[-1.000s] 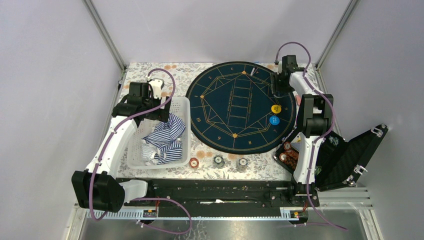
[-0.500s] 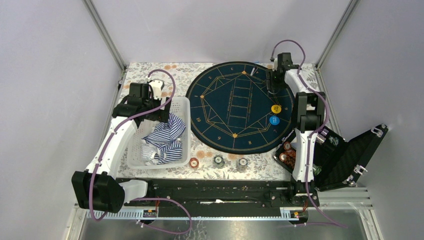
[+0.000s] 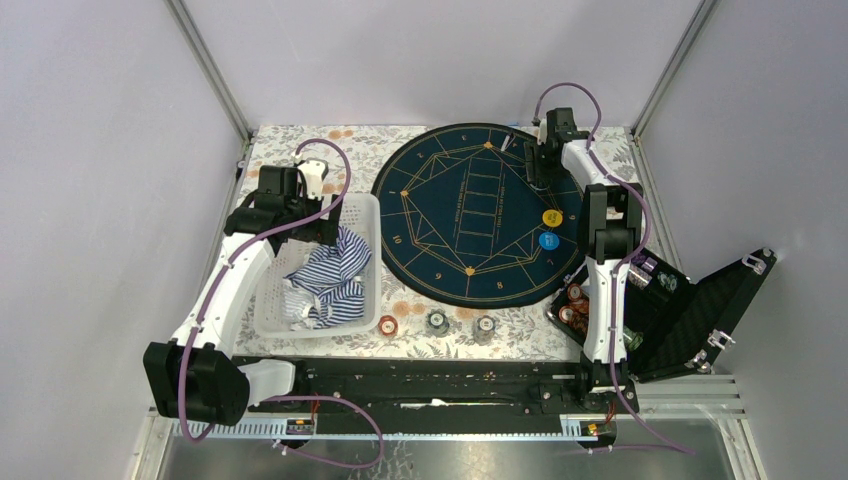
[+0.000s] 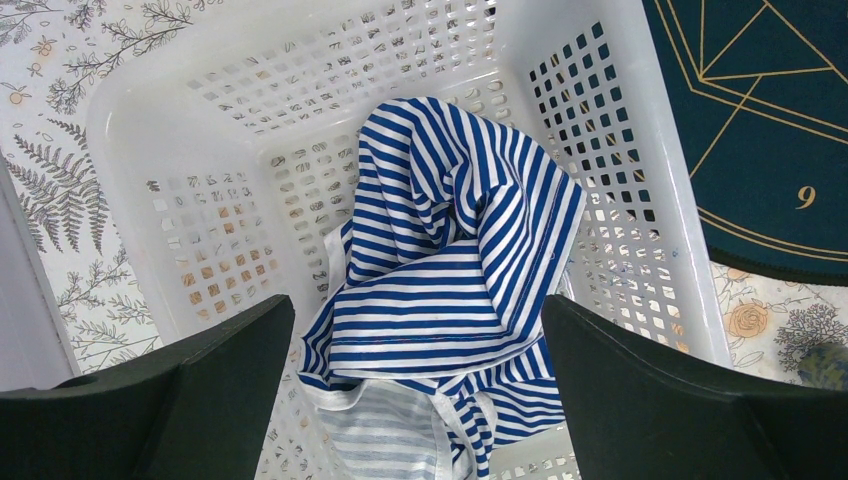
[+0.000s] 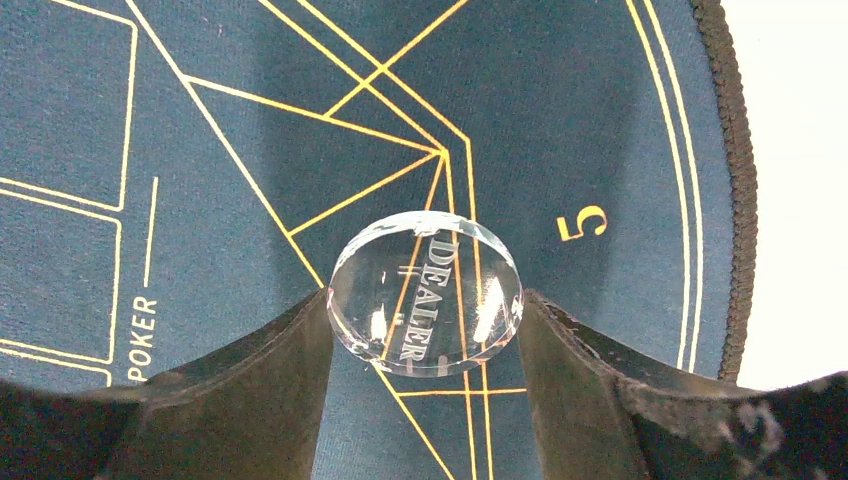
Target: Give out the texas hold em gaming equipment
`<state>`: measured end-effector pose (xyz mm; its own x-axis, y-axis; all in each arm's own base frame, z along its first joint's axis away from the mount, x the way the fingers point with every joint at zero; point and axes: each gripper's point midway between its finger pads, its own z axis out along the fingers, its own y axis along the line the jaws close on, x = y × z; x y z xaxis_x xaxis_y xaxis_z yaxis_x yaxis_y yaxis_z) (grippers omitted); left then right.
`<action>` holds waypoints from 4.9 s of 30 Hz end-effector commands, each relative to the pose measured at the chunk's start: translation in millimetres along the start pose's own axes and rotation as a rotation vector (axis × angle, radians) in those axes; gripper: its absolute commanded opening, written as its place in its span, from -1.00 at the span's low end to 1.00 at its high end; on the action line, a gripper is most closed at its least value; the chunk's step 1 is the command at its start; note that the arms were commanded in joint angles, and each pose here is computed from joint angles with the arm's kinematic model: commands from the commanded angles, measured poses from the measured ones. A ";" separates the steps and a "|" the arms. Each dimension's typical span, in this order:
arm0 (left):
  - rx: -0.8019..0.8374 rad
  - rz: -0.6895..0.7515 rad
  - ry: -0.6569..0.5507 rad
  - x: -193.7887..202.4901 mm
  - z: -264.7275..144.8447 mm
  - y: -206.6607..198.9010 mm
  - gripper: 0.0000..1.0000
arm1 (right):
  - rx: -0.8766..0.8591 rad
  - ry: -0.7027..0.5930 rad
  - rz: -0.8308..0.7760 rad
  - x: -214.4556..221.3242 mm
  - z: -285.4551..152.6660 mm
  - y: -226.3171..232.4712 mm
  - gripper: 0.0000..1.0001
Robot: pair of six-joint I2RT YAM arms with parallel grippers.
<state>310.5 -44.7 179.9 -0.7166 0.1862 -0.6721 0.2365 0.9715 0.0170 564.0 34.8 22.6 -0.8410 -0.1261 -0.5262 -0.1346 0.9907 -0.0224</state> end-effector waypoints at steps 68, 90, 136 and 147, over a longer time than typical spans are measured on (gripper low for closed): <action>0.018 0.002 -0.079 -13.7 -10.5 -2.0 0.98 | -0.125 0.139 -0.140 148.2 -89.4 36.6 0.11; 0.023 0.005 -0.086 -14.3 -12.8 -3.1 0.98 | -0.185 0.170 -0.227 169.1 -95.9 77.5 0.04; 0.031 0.008 -0.068 -11.1 -7.8 -3.7 0.97 | -0.025 0.074 -0.009 95.3 -71.0 3.9 0.71; 0.029 0.009 -0.072 -12.0 -9.1 -3.7 0.97 | 0.003 0.121 -0.019 115.3 -57.1 -2.5 0.58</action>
<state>304.6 -48.5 187.6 -0.6949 0.1807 -0.6961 0.2544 0.9671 -0.0029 435.2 19.3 16.6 -0.8965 -0.1431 -0.4192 -0.1555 0.9878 -0.0046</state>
